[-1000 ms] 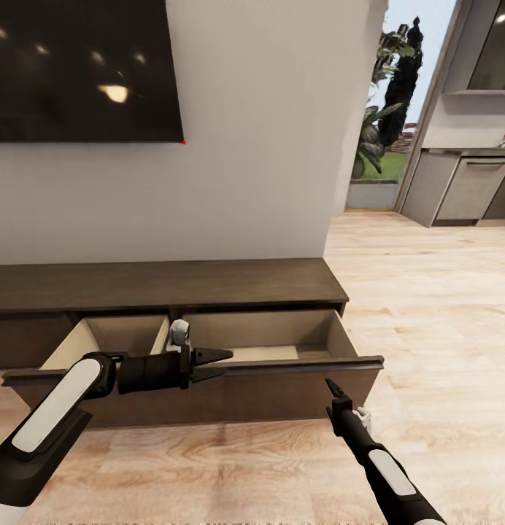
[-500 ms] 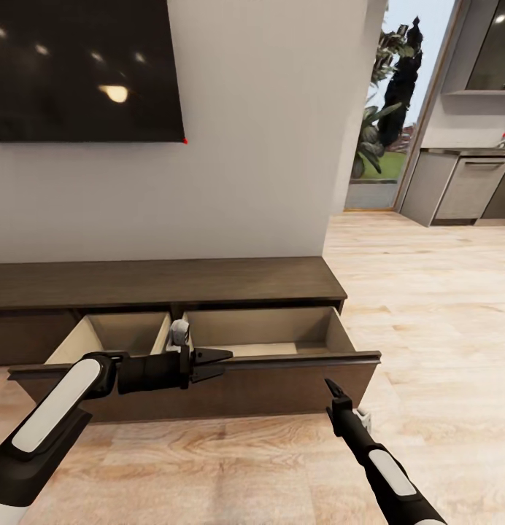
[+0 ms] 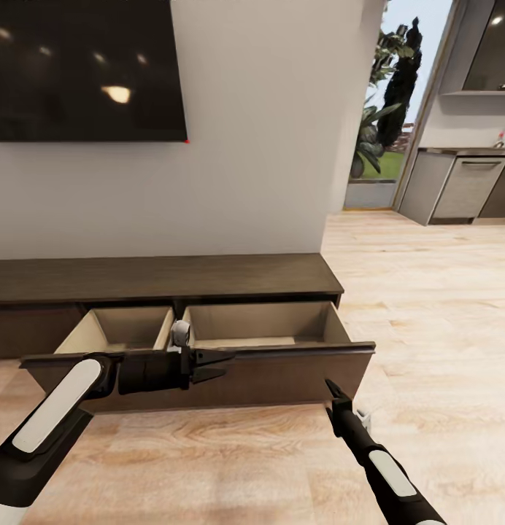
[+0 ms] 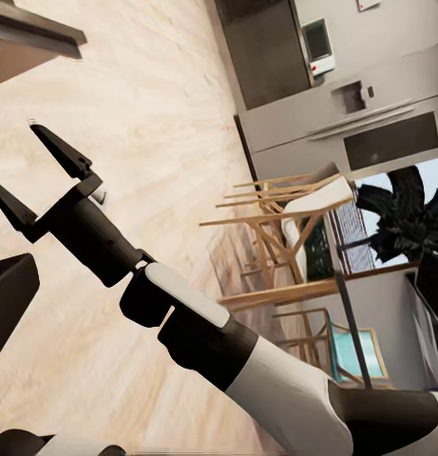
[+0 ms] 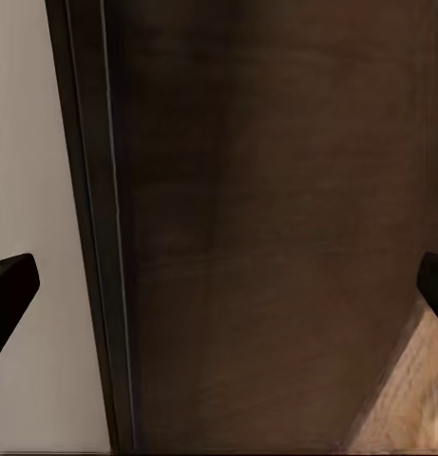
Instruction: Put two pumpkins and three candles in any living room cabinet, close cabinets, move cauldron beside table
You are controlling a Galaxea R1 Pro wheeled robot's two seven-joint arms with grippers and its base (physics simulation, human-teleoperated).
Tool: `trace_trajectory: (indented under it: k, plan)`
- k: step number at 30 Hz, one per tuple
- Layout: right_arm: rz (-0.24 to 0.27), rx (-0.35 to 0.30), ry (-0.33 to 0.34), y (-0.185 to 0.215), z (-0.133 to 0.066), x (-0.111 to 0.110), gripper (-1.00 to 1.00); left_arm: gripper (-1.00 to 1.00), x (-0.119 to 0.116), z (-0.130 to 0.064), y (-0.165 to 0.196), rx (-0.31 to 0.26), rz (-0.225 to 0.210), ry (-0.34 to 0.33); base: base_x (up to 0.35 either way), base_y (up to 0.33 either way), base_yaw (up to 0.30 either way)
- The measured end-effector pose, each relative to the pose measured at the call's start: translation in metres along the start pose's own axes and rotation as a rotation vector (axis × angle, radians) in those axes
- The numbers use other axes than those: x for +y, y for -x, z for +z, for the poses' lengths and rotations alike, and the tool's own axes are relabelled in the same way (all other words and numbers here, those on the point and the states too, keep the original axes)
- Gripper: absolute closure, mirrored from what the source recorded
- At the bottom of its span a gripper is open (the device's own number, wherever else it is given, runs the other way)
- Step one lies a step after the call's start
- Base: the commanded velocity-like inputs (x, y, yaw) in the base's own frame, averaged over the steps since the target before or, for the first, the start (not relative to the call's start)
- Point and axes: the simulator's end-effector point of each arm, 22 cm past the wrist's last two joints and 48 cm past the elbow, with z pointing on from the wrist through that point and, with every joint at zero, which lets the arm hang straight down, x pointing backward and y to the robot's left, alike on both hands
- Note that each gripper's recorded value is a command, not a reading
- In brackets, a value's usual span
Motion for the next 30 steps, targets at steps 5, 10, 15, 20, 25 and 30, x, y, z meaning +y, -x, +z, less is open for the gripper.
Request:
trace_trajectory:
  k: [5,10,15,20,25,30]
  plan:
    - [0.0,0.001,-0.001,0.0,0.0,0.0,-1.0,-1.0,0.0,0.0,0.0,-0.001,0.0,-0.001,-0.326,0.0,0.0]
    - [-0.008,-0.005,-0.002,0.007,-0.001,-0.001,-1.0,-1.0,-0.001,0.0,0.0,-0.001,0.001,-0.001,-0.115,0.0,0.0]
    - [-0.013,-0.008,-0.002,0.011,-0.002,-0.001,-1.0,-1.0,-0.001,0.0,0.0,-0.002,0.001,-0.001,-0.021,0.0,0.0]
    - [-0.016,-0.011,0.016,0.012,-0.004,0.01,-1.0,-1.0,-0.009,-0.002,0.001,-0.006,0.016,-0.005,-0.004,0.0,0.0]
    - [-0.015,-0.022,0.042,0.015,-0.005,0.023,-1.0,-1.0,-0.019,-0.005,0.001,-0.011,0.036,-0.008,-0.001,0.0,0.0]
    - [-0.023,-0.02,0.062,0.014,-0.007,0.035,-1.0,-1.0,-0.03,-0.007,0.001,-0.016,0.055,-0.012,0.0,0.0,0.0]
